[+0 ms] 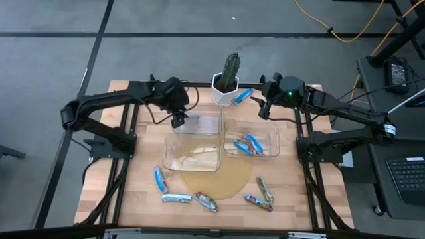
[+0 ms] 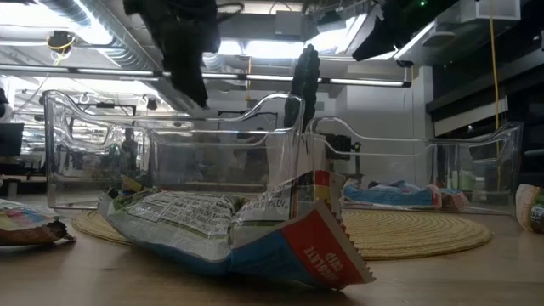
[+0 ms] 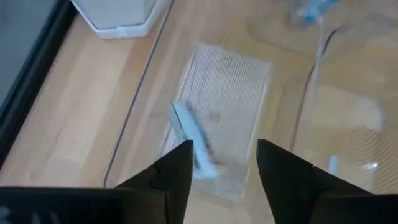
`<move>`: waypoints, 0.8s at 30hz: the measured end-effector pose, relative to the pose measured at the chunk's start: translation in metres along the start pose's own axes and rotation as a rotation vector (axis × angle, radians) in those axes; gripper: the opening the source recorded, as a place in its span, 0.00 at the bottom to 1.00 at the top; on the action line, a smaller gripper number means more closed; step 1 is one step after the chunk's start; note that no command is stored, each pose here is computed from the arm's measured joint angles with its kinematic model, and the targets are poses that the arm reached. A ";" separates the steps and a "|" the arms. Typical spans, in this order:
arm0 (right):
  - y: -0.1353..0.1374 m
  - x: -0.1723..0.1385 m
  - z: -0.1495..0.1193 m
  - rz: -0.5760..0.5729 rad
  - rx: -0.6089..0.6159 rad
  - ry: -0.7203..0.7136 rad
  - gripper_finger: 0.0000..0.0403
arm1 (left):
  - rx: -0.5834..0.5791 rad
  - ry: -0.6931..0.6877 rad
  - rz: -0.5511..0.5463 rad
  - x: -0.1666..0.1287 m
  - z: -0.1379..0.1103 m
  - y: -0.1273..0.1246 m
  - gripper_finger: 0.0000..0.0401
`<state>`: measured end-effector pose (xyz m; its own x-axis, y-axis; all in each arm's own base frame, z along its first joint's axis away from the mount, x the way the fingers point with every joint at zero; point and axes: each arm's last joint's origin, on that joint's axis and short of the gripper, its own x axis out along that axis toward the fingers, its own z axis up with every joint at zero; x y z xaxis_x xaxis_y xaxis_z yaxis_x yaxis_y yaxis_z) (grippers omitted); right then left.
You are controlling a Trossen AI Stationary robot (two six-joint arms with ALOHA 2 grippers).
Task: Pick and place Granola Bars by type
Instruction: Put the left red granola bar into the right bin
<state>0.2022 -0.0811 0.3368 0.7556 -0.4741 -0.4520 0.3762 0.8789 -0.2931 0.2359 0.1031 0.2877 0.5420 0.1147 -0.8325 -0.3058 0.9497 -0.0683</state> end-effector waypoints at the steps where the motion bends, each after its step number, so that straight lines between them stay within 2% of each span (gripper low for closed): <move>1: 0.000 0.000 0.000 0.000 -0.006 0.000 0.48 | -0.016 -0.014 0.002 -0.004 0.000 -0.003 0.43; 7: 0.000 0.000 0.000 0.000 -0.035 0.000 0.48 | -0.163 -0.039 0.013 -0.023 -0.007 -0.019 0.48; 14: 0.002 0.000 0.000 0.054 -0.031 -0.014 0.48 | -0.290 0.105 -0.057 -0.052 -0.038 -0.061 0.46; 21: 0.002 0.000 -0.001 0.072 -0.031 -0.007 0.48 | -0.503 0.035 -0.081 -0.096 -0.072 -0.096 0.42; 24: 0.002 0.000 -0.001 0.072 -0.032 -0.007 0.48 | -0.534 0.016 -0.119 -0.108 -0.084 -0.110 0.41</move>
<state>0.2027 -0.0791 0.3356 0.7839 -0.4094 -0.4668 0.3037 0.9086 -0.2867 0.1455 -0.0378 0.3387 0.5866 0.0069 -0.8098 -0.6000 0.6753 -0.4289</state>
